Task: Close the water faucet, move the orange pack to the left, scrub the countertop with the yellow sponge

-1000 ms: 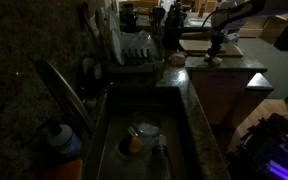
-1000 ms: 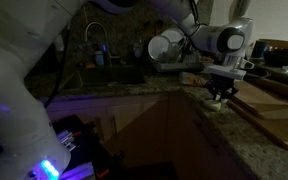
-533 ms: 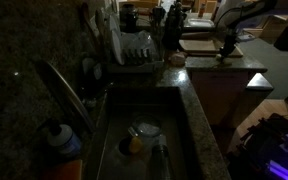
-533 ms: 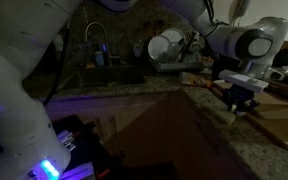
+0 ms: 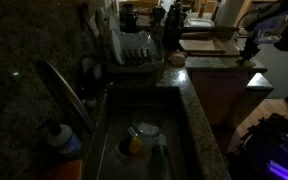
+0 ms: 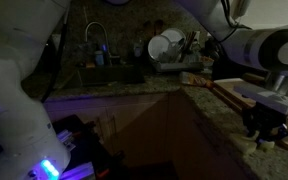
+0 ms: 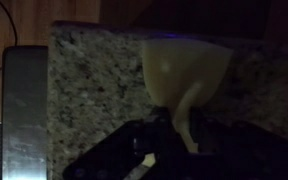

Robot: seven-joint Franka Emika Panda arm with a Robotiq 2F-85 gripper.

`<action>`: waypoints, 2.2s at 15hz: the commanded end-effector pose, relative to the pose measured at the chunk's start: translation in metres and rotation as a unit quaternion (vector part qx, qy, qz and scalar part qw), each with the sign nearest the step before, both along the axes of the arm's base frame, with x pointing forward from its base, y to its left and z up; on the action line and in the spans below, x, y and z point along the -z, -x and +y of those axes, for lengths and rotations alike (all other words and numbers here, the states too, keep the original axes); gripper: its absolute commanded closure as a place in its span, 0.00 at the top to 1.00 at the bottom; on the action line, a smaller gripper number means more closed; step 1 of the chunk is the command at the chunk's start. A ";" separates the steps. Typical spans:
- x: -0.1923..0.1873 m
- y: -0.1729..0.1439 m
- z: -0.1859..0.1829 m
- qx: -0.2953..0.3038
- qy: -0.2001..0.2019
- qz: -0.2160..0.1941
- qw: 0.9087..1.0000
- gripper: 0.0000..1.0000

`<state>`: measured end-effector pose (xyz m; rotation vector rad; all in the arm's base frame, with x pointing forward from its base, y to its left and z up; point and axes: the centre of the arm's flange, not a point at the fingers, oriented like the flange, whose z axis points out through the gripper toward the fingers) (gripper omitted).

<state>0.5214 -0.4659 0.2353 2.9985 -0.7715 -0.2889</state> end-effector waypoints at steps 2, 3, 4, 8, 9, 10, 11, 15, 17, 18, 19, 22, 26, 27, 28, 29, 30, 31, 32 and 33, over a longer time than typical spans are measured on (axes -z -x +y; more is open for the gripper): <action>0.010 0.049 -0.019 0.055 0.012 0.005 0.998 0.06; 0.009 0.055 -0.026 0.067 0.015 0.004 0.998 0.06; 0.008 0.062 -0.035 0.082 0.021 0.002 0.996 0.06; 0.012 0.088 -0.068 0.140 0.038 0.008 0.989 0.06; 0.014 0.090 -0.071 0.145 0.038 0.006 0.989 0.06; 0.015 0.088 -0.074 0.147 0.032 0.002 0.989 0.06; 0.015 0.079 -0.074 0.143 0.025 -0.011 0.989 0.06; 0.010 0.009 -0.045 0.105 -0.033 -0.095 0.989 0.06; 0.007 -0.030 -0.011 0.078 -0.068 -0.131 0.986 0.06; 0.007 -0.046 0.006 0.063 -0.088 -0.145 0.983 0.06; 0.007 -0.061 0.023 0.047 -0.105 -0.153 0.982 0.06; 0.009 -0.084 0.052 0.018 -0.128 -0.152 0.980 0.06; -0.003 -0.065 0.049 0.050 -0.114 -0.049 0.991 0.06; -0.007 -0.053 0.044 0.063 -0.106 -0.025 0.992 0.06; -0.008 -0.041 0.038 0.079 -0.093 0.000 0.992 0.06; -0.007 -0.032 0.030 0.093 -0.077 0.022 0.992 0.06; -0.008 -0.022 0.023 0.105 -0.058 0.043 0.992 0.06; -0.006 -0.015 0.016 0.112 -0.052 0.054 0.991 0.06; -0.004 -0.007 0.011 0.118 -0.045 0.058 0.990 0.06; 0.001 -0.001 0.004 0.124 -0.045 0.060 0.989 0.06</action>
